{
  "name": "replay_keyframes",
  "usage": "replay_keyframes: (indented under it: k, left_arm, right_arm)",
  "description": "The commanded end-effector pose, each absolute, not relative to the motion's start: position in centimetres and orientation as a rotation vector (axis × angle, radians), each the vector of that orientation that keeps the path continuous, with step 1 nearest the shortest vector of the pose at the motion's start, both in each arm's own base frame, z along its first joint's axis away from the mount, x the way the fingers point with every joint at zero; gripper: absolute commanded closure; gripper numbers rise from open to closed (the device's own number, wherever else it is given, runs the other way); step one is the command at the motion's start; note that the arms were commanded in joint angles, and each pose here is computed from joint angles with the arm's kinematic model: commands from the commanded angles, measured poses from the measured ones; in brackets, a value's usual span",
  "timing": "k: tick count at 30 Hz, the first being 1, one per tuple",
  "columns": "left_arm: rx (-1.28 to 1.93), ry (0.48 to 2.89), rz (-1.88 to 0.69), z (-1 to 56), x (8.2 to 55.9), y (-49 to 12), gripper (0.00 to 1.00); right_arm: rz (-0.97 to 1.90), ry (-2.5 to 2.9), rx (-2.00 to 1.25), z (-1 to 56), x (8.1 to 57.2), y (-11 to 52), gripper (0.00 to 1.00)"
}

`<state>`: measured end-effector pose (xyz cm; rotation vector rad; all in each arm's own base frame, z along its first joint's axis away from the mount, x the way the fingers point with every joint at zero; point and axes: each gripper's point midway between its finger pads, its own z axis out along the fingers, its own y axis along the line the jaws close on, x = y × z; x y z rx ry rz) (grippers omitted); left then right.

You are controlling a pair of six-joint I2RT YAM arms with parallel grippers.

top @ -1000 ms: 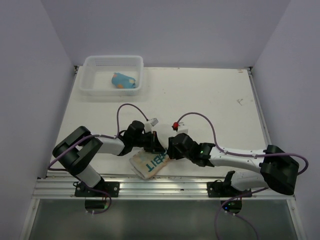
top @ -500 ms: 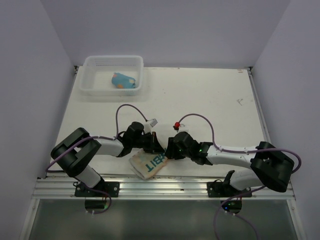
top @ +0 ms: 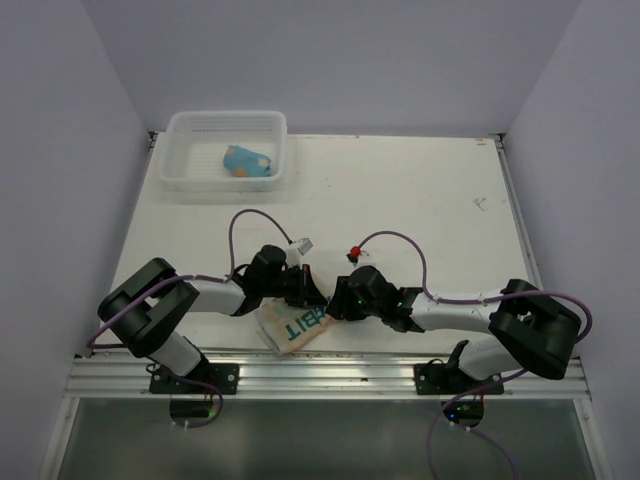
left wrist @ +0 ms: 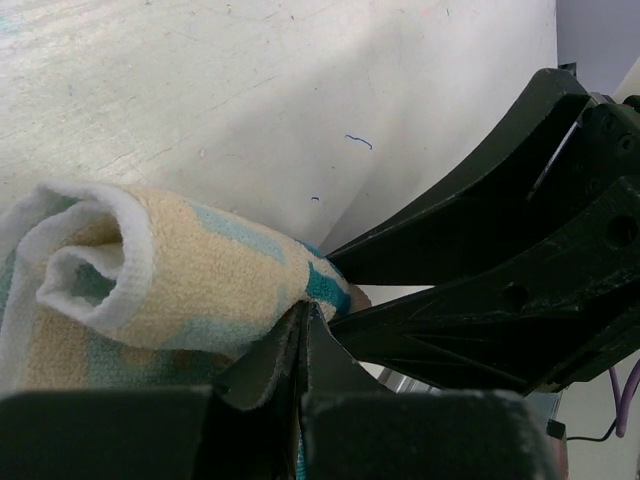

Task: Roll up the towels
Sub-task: Roll the towel

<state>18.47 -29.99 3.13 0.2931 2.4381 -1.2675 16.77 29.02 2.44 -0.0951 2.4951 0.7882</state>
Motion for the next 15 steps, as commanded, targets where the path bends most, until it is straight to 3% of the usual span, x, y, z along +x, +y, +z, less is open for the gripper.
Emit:
replay_keyframes:
  k: [1,5,9,15]
  left_arm:
    - [0.244,2.551,-1.115,0.2,17.5,-27.9,1.00]
    - [0.220,2.547,-1.089,0.1,17.8,-27.6,1.00]
    - [0.218,2.546,-1.089,0.5,18.2,-28.0,1.00]
    - [0.240,2.514,-1.059,2.4,20.0,-28.8,1.00]
  right_arm:
    - [0.743,2.609,-0.121,-0.1,14.8,27.9,0.63]
    - [0.753,2.612,-0.136,-0.2,14.6,28.0,0.85]
    - [0.744,2.586,-0.182,0.3,14.9,28.1,0.98]
    - [0.588,2.520,-0.264,1.0,15.9,26.9,1.00]
